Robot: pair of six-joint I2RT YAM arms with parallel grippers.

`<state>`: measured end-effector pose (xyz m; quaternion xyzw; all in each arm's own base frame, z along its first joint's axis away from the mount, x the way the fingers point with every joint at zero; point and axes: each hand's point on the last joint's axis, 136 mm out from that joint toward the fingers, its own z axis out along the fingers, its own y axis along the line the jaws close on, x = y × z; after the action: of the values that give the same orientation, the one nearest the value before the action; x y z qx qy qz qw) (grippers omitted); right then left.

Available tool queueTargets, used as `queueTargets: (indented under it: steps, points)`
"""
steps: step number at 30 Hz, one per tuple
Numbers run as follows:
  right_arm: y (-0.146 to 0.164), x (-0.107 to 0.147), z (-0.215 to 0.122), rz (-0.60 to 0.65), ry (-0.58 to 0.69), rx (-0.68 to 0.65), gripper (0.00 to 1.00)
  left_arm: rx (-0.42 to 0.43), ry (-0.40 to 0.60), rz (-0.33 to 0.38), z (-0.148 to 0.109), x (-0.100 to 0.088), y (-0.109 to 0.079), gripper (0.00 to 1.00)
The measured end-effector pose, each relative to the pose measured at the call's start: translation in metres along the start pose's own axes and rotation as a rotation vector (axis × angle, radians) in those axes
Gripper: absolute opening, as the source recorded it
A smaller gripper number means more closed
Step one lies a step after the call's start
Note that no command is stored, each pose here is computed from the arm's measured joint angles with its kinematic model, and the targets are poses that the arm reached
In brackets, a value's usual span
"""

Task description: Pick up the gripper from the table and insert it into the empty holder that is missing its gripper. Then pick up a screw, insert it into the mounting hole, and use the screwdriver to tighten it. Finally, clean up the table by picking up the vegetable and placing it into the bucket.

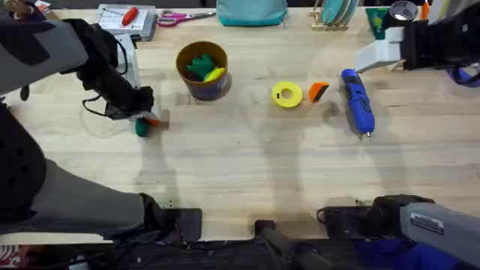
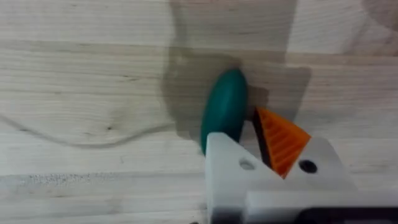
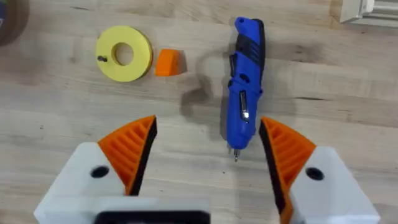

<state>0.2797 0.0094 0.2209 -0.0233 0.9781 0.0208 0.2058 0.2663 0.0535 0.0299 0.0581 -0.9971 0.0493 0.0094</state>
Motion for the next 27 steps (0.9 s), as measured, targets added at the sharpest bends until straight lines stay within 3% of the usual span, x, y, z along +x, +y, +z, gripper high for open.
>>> queueTargets:
  steps: [16,21,27]
  points:
    - [0.0,0.0,0.0,0.0,0.0,0.0,0.995,-0.032,0.025,-0.006,-0.006,-0.002,0.007,0.014]
    - [0.0,0.0,0.0,0.0,0.0,0.0,0.995,-0.046,-0.062,0.011,-0.03,-0.023,0.005,0.014]
    - [0.0,0.0,0.0,0.0,0.0,0.0,0.995,-0.051,-0.232,0.089,-0.088,-0.042,-0.023,0.014]
